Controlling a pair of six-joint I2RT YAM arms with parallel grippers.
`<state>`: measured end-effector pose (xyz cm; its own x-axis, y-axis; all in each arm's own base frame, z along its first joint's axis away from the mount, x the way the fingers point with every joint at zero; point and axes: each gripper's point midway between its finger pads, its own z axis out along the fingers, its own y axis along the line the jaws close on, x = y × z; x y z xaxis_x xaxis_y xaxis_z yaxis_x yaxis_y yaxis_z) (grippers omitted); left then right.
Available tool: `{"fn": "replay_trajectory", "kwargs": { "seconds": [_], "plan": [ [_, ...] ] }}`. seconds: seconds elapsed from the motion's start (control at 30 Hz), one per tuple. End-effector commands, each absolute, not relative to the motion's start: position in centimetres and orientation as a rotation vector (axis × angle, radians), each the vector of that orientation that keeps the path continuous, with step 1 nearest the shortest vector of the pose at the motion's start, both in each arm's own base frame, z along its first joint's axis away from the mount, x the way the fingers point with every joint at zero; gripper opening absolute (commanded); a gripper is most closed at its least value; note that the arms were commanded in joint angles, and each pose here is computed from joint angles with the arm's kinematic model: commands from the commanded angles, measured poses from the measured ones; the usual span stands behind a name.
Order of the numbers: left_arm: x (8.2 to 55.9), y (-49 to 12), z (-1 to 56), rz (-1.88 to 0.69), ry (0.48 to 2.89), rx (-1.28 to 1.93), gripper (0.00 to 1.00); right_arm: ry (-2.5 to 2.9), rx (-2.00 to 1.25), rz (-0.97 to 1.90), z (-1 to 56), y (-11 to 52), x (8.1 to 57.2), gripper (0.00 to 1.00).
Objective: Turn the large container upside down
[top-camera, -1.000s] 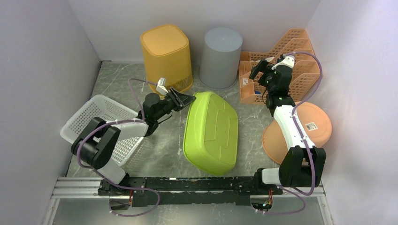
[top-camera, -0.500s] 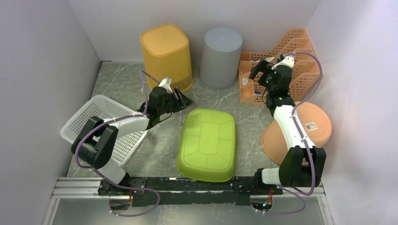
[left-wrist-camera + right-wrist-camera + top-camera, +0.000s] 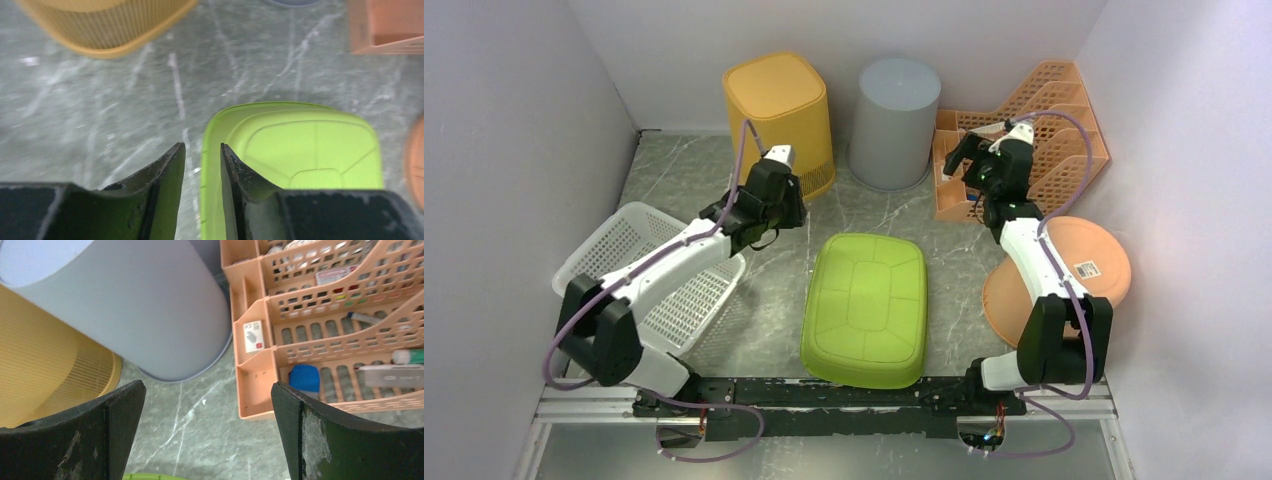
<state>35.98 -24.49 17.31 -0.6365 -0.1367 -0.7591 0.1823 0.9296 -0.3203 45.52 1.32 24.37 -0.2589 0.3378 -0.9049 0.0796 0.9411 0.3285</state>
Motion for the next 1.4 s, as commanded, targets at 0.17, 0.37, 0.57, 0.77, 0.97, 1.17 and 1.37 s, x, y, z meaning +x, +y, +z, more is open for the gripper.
{"fn": "replay_trajectory", "kwargs": {
  "seconds": [0.17,0.37,0.57,0.77,0.97,1.17,1.37],
  "plan": [
    [29.3,-13.2,16.2,0.076,2.327,-0.045,0.49,1.920,0.128,0.329,21.9,8.9,45.2,1.00],
    [27.4,-10.5,14.6,0.198,2.355,-0.118,0.64,1.962,0.089,0.364,20.3,10.8,45.0,1.00],
    [26.8,-9.2,13.1,0.291,2.378,-0.146,0.69,1.971,0.088,0.352,19.7,10.6,44.7,1.00],
    [26.0,-9.5,9.9,0.307,2.460,-0.120,0.70,1.968,0.079,0.351,19.9,10.6,44.7,1.00],
    [24.9,-9.5,8.0,0.302,2.494,-0.111,0.66,1.964,0.081,0.354,19.8,10.6,44.5,1.00],
    [24.6,-9.9,8.0,0.316,2.496,-0.091,0.14,1.964,0.085,0.350,19.8,10.5,44.5,1.00],
    [24.3,-11.6,9.6,0.324,2.460,-0.030,0.07,1.960,0.094,0.345,19.8,10.4,44.5,1.00]
  ]
}}
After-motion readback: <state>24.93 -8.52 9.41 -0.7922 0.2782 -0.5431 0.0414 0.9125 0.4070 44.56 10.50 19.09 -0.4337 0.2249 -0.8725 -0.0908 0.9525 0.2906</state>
